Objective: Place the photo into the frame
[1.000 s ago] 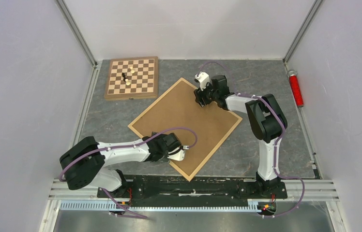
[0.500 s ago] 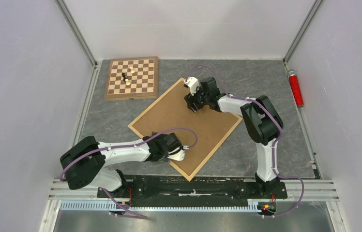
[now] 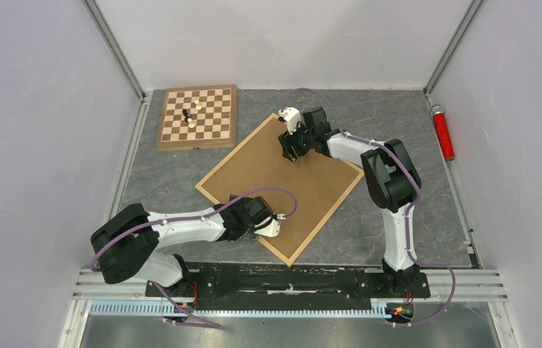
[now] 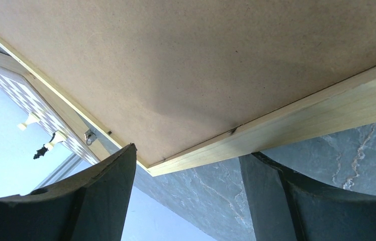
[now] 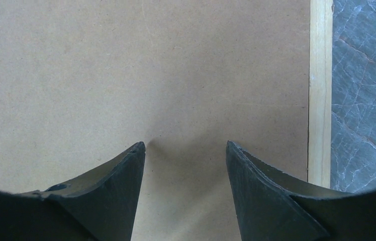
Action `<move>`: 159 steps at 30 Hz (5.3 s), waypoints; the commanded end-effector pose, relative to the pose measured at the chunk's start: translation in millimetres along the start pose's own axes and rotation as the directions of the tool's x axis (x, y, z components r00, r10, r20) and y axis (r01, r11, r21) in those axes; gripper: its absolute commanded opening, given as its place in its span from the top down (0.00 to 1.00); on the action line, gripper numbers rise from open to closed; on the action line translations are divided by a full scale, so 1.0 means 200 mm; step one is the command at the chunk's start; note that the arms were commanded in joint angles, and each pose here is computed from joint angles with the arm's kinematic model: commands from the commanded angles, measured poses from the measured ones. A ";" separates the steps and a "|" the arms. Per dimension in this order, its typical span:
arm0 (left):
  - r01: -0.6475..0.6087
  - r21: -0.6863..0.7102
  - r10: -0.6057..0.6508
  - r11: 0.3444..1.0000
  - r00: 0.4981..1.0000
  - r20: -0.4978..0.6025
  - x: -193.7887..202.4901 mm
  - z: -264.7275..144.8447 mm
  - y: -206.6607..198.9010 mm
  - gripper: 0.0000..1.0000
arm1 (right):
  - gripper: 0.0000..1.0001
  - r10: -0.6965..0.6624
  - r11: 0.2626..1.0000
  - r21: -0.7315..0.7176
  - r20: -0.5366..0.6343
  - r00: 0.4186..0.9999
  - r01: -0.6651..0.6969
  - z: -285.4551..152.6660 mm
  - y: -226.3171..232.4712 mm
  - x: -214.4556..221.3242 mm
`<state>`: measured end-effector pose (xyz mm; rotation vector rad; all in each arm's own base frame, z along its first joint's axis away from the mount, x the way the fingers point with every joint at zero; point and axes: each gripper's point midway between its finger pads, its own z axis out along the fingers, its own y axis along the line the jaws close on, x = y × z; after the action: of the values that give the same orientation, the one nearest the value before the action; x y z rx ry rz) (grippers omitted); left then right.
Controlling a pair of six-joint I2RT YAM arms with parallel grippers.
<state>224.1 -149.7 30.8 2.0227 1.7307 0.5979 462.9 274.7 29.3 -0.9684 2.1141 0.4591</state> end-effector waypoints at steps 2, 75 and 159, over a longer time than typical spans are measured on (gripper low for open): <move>0.053 0.078 -0.064 0.996 0.988 0.140 -0.14 0.05 -0.09 0.19 | 0.36 0.172 0.985 0.040 -0.313 0.934 -0.168 -0.02 -0.02 0.54; 0.043 0.057 -0.051 0.997 0.988 0.144 -0.14 0.01 -0.01 0.20 | 0.42 0.200 0.894 -0.123 -0.752 0.628 -0.431 -0.25 0.33 1.08; 0.087 0.091 -0.101 0.992 0.983 0.156 -0.15 0.02 -0.03 0.20 | 0.31 0.263 0.961 -0.013 -0.273 0.925 -0.277 -0.77 -0.09 0.80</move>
<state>220.7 -160.1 30.2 2.0106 1.7465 0.4508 370.7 86.3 33.3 -0.8247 2.4146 0.4119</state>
